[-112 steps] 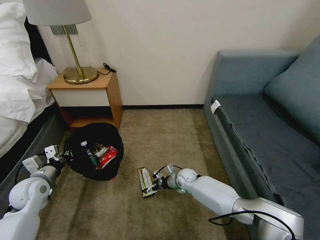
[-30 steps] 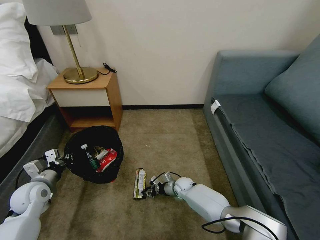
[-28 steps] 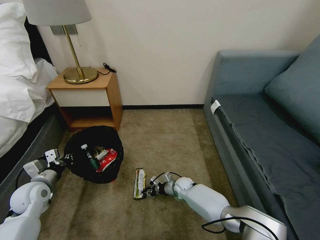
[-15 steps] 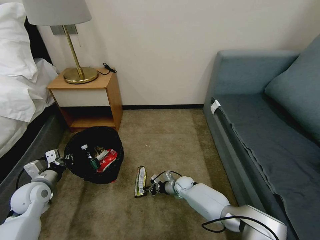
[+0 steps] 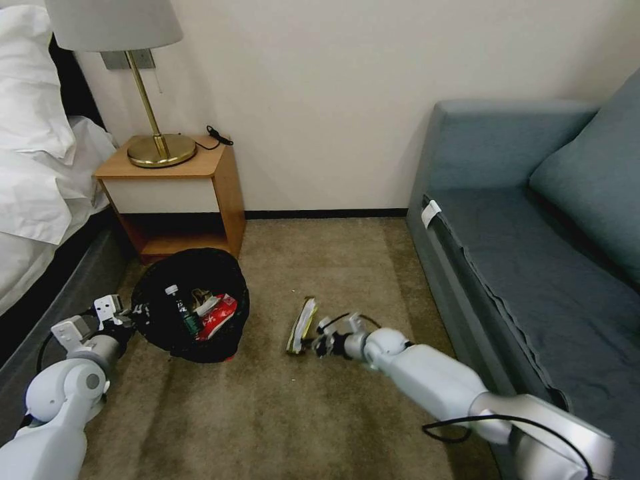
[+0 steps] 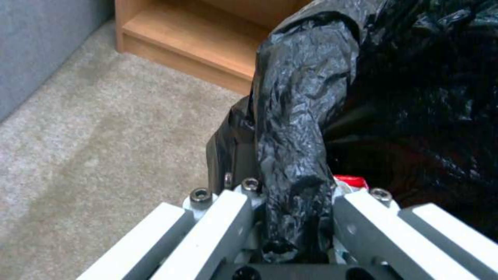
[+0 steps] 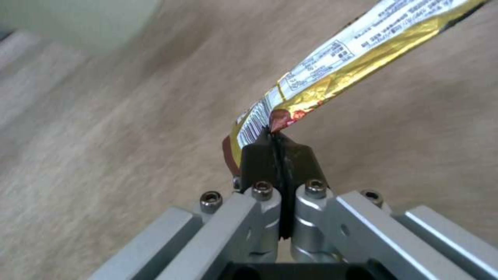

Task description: Pick up the trash bin, then pick up the garbage on the floor and place it into the trash bin.

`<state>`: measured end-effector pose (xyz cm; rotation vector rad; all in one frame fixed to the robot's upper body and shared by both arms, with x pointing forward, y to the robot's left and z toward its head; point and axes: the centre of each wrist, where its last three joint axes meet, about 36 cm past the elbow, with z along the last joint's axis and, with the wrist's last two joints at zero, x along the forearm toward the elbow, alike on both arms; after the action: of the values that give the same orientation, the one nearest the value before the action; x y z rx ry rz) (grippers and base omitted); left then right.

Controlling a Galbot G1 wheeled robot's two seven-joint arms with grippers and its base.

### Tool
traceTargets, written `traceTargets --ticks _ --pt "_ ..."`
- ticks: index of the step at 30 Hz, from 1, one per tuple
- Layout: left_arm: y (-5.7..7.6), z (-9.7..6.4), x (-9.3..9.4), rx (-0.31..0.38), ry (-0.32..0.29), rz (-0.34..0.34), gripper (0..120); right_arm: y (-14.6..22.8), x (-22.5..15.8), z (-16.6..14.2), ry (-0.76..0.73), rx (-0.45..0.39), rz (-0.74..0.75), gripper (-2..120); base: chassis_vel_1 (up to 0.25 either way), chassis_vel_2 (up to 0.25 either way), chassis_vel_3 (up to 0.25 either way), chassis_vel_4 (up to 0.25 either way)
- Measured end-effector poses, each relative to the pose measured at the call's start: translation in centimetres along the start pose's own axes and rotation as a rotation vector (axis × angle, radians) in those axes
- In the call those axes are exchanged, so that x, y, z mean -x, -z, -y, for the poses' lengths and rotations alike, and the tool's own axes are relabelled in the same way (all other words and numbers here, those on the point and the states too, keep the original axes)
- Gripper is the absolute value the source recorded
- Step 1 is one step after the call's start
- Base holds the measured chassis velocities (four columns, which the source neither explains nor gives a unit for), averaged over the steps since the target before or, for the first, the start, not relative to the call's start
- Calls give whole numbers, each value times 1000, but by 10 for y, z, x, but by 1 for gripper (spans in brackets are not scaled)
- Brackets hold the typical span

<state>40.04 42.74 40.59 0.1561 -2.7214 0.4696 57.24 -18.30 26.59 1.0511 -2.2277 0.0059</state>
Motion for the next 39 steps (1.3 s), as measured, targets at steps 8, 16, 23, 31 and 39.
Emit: traceTargets --ticks 8,16,23,31,39 --pt "-7 4 2 -3 -7 -17 2 43 -59 43 -138 -30 95 0 0 0 0 0" --pt "-19 11 3 -7 -17 -45 2 133 -130 73 -225 -118 252 0 0 0 0 0" --pt "-31 23 7 -21 -34 -80 2 205 -175 41 -194 -251 394 0 0 0 0 0" --pt "-40 37 13 -51 -51 -115 2 233 -186 -20 -88 -361 462 0 0 0 0 0" --pt "-40 41 15 -75 -42 -127 2 242 -181 -95 84 -481 491 0 0 0 0 0"
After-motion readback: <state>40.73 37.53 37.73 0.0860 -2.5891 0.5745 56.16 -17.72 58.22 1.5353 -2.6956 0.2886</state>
